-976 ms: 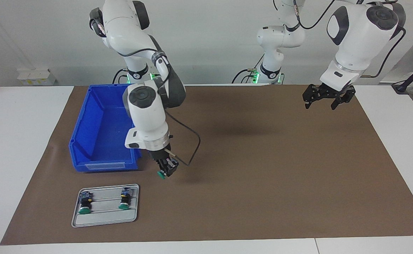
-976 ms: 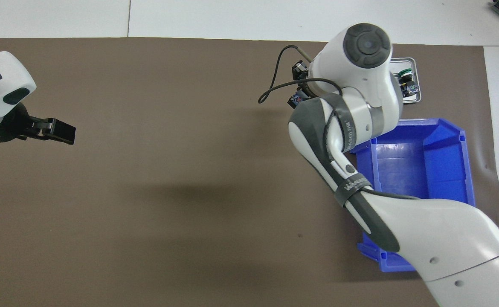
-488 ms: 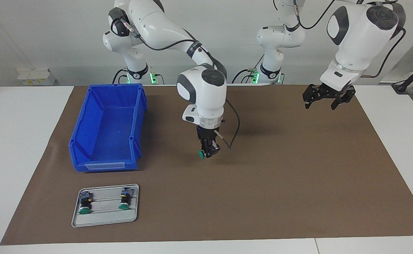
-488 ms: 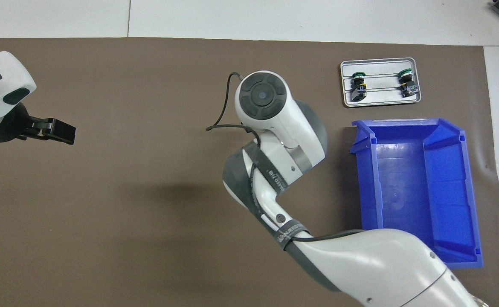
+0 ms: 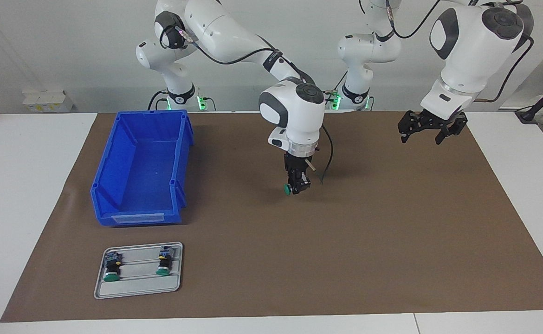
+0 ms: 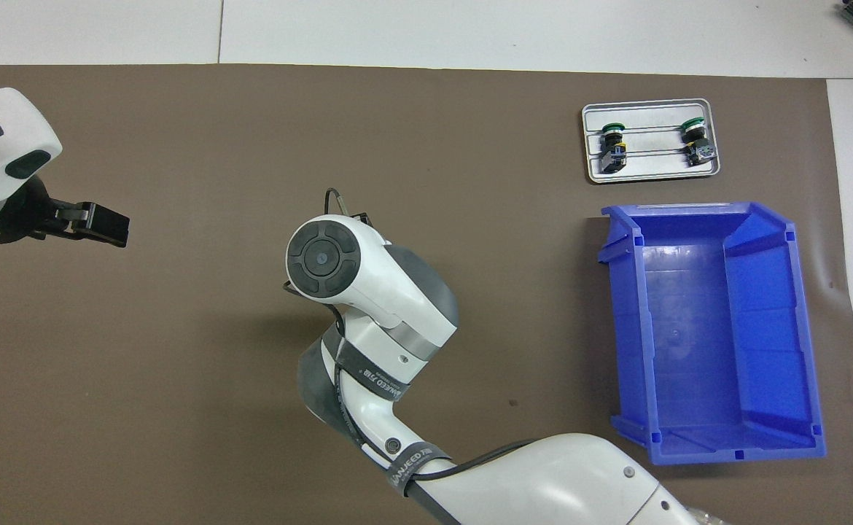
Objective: Place and press button with both arms
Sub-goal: 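Carry the button to the table center and set it down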
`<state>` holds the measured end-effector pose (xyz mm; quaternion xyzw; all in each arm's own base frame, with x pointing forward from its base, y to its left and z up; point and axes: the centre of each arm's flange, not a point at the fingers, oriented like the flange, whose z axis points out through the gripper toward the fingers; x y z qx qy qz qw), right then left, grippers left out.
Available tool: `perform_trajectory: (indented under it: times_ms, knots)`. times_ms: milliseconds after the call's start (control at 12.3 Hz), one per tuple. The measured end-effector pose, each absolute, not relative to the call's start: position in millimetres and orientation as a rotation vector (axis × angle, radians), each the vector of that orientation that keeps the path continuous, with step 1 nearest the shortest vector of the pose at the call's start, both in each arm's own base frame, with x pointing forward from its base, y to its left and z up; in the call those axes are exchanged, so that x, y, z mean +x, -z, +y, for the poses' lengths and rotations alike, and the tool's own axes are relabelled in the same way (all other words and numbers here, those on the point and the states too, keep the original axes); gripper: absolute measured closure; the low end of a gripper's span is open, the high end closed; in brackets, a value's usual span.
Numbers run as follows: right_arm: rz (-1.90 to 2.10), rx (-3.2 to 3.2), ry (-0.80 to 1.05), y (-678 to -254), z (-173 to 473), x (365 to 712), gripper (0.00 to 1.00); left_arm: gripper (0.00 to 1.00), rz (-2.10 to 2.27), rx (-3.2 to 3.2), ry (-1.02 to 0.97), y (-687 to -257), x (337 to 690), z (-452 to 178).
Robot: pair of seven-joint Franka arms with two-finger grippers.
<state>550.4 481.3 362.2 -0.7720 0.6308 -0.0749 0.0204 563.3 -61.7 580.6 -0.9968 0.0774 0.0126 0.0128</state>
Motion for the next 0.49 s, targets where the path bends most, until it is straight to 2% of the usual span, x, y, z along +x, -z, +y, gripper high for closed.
perform_trajectory:
  times_ms: [488]
  knots:
    - [2.103,-2.285,0.202,-311.5,484.9,528.4,0.60,0.00,0.241,-3.106,-0.039,-580.6,563.3,-61.7]
